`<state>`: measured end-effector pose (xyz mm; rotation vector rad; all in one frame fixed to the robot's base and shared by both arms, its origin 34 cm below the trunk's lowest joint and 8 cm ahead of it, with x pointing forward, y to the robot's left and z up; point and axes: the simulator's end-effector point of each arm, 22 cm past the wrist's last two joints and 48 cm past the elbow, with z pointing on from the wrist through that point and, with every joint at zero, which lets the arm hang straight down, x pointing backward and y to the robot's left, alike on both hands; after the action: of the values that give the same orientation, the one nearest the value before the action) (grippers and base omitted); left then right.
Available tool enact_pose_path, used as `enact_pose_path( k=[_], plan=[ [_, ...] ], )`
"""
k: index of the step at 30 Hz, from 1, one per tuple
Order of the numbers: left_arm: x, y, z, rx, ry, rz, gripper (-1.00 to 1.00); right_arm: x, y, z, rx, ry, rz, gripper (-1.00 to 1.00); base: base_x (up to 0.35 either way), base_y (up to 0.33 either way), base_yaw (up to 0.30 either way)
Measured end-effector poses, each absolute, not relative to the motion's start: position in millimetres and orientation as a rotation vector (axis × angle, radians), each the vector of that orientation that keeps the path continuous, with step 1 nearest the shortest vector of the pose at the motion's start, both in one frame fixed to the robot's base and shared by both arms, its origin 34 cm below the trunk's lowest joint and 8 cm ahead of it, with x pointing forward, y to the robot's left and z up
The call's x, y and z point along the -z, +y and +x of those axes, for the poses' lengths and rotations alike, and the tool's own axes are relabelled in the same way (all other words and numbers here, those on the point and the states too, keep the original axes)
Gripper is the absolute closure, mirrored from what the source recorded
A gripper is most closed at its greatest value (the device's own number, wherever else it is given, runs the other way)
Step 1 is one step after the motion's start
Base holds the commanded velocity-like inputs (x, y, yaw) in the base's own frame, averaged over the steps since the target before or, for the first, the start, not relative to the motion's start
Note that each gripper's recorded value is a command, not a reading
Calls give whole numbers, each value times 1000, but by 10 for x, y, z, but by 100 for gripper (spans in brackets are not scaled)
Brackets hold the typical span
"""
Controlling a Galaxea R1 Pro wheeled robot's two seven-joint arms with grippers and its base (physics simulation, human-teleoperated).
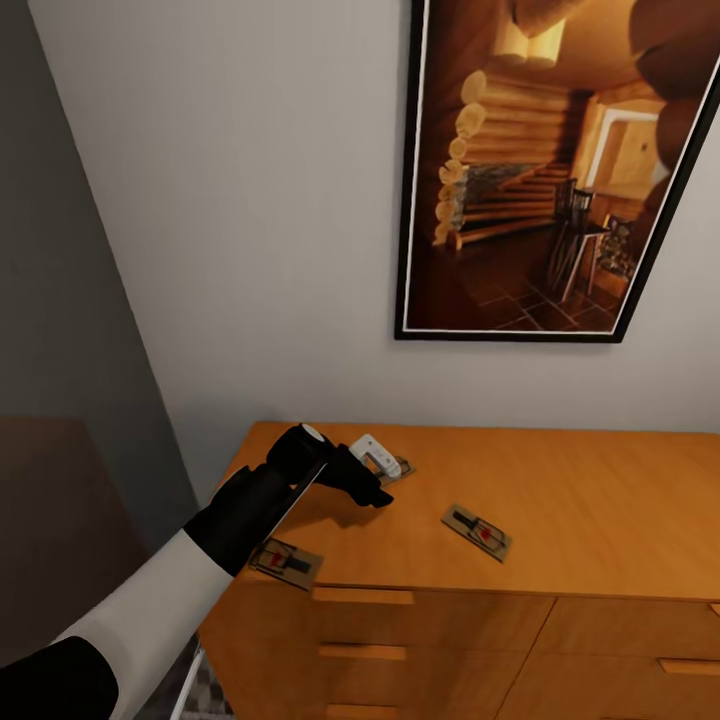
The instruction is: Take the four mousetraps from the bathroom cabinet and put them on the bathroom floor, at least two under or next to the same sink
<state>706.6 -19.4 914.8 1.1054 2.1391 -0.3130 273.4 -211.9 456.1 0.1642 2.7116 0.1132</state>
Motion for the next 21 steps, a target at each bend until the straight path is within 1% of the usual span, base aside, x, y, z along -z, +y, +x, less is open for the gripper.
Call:
enact_pose_path(
  k=[6,21],
  plan=[
    [-9142,-196,7063,312,2139,1108,-100,-4561,-2119,2733,-113,2712,164,100,57,0,0],
    [-9137,-197,7063,312,2139,1109,-100,-4561,-2113,2734,-114,2712,164,100,4,0,0]
  ],
)
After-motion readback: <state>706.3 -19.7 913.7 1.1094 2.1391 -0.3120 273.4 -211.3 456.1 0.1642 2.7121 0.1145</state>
